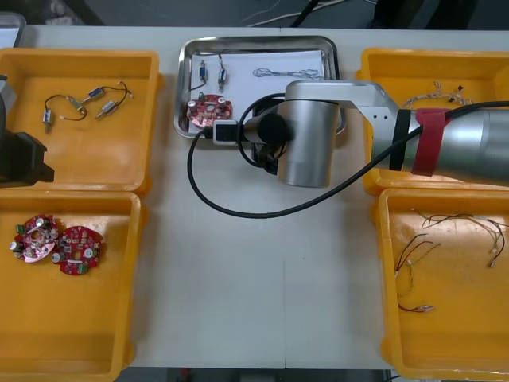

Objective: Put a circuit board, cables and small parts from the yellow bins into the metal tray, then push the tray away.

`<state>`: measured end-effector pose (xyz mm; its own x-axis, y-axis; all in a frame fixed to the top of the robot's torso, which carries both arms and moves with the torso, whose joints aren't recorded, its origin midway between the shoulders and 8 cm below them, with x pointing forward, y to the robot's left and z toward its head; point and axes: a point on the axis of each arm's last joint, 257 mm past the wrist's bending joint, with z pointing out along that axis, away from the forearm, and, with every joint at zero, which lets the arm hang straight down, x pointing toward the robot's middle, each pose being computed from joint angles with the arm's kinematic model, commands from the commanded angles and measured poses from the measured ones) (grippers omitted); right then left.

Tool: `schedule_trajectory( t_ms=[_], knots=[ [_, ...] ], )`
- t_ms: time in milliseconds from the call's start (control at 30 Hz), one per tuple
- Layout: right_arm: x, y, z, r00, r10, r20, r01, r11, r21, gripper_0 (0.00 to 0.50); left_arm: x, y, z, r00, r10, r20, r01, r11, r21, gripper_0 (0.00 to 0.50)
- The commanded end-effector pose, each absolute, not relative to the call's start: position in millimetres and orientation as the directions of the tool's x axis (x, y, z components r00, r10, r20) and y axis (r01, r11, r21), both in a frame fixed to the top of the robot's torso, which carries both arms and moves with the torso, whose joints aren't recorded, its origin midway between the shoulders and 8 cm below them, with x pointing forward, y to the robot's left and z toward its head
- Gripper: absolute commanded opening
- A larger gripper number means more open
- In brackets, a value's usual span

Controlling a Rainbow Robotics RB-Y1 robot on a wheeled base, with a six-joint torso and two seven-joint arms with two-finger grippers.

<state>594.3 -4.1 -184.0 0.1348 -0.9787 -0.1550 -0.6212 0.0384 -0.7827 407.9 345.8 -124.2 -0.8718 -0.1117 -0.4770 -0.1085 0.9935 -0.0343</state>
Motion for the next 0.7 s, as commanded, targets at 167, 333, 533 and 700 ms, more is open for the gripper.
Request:
schedule_trajectory(
  t_ms=[167,333,533,700],
  knots=[
    [615.8,8.5,-148.6,0.216,-0.969,-0.117,-0.551,-0.022,-0.834,0.000,403.3,359.6,-111.1,-0.861,-0.086,-0.501,-0.105,0.994,0.009,0.500],
    [621.4,11.4,-147.2,0.232,-0.965,-0.123,-0.542,-0.024,-0.840,0.000,403.3,359.6,-111.1,-0.861,-0.086,-0.501,-0.105,0.994,0.009,0.500],
    [625.2,11.8,-144.7,0.238,-0.963,-0.122,-0.535,-0.025,-0.844,0.000,403.3,359.6,-111.1,-0.861,-0.086,-0.501,-0.105,0.994,0.009,0.500],
    [625.0,11.9,-145.9,0.239,-0.964,-0.120,-0.536,-0.028,-0.844,0.000,403.3,359.6,-111.1,-0.861,-0.086,-0.501,-0.105,0.994,0.009,0.500]
  ],
)
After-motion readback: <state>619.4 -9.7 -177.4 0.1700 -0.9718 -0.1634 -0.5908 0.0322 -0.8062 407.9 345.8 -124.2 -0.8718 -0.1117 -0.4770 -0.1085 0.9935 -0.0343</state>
